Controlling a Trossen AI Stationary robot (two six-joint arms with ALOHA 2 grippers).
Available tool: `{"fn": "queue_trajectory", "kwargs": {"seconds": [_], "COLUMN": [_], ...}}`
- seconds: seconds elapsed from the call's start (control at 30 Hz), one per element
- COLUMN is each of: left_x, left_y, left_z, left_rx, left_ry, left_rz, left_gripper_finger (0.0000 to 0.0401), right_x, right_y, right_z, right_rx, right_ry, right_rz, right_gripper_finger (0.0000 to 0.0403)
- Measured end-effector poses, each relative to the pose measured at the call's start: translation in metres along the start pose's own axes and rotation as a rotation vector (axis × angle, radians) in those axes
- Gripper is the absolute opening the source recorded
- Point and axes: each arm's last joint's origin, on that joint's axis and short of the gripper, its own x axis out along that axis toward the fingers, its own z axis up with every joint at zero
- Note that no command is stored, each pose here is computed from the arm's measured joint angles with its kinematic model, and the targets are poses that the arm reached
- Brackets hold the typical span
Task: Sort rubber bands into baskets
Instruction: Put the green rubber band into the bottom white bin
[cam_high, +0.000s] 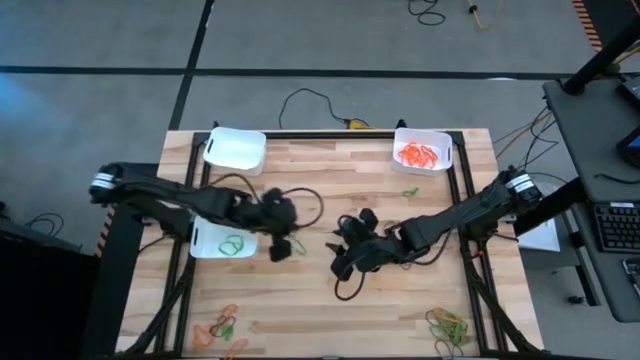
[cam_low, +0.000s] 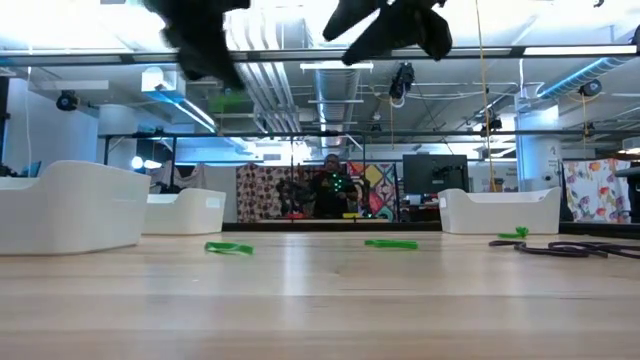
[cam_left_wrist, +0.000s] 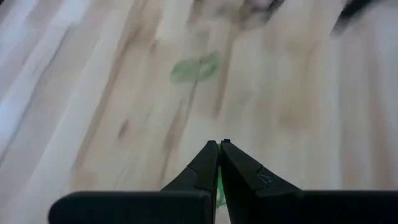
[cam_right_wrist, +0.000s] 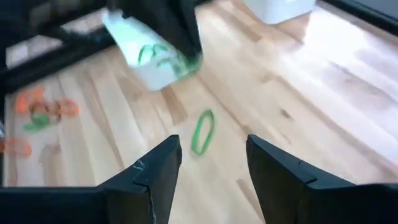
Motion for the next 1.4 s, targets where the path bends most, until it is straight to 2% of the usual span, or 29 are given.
{"fn": "queue_trajectory", "kwargs": {"seconds": [0.17, 0.37, 0.53, 0.77, 0.87, 1.07, 1.27, 1.4], "left_x": [-0.041, -0.063, -0.051, -0.022, -0.014, -0.011, -0.016, -0.031], "left_y": [0.017, 0.039, 0.051, 0.053, 0.054, 0.055, 0.056, 0.052], "left_z": [-0.02, -0.063, -0.106, -0.148, -0.161, -0.165, -0.163, -0.146], "left_rx": [-0.058, -0.168, -0.268, -0.381, -0.387, -0.35, -0.273, -0.307], "left_ry": [0.094, 0.261, 0.323, 0.381, 0.428, 0.433, 0.418, 0.416], "left_rz": [0.062, 0.174, 0.212, 0.108, 0.114, 0.109, 0.088, 0.055], "left_gripper_finger": [0.0, 0.0, 0.0, 0.0, 0.0, 0.0032, 0.0097, 0.0144], "right_x": [-0.003, -0.002, -0.002, -0.004, -0.005, -0.006, -0.006, -0.007], "right_y": [0.0, 0.0, 0.0, 0.003, 0.004, 0.005, 0.006, 0.007], "right_z": [0.006, 0.006, 0.005, 0.003, 0.003, 0.004, 0.006, 0.005], "right_rx": [0.018, 0.024, 0.078, 0.168, 0.217, 0.305, 0.379, 0.382], "right_ry": [-0.029, -0.035, -0.035, -0.028, -0.023, -0.024, -0.029, -0.029], "right_rz": [0.003, 0.003, 0.004, 0.021, 0.028, 0.035, 0.04, 0.045], "right_gripper_finger": [0.0178, 0.0178, 0.0178, 0.0178, 0.0178, 0.0178, 0.0178, 0.0178]}}
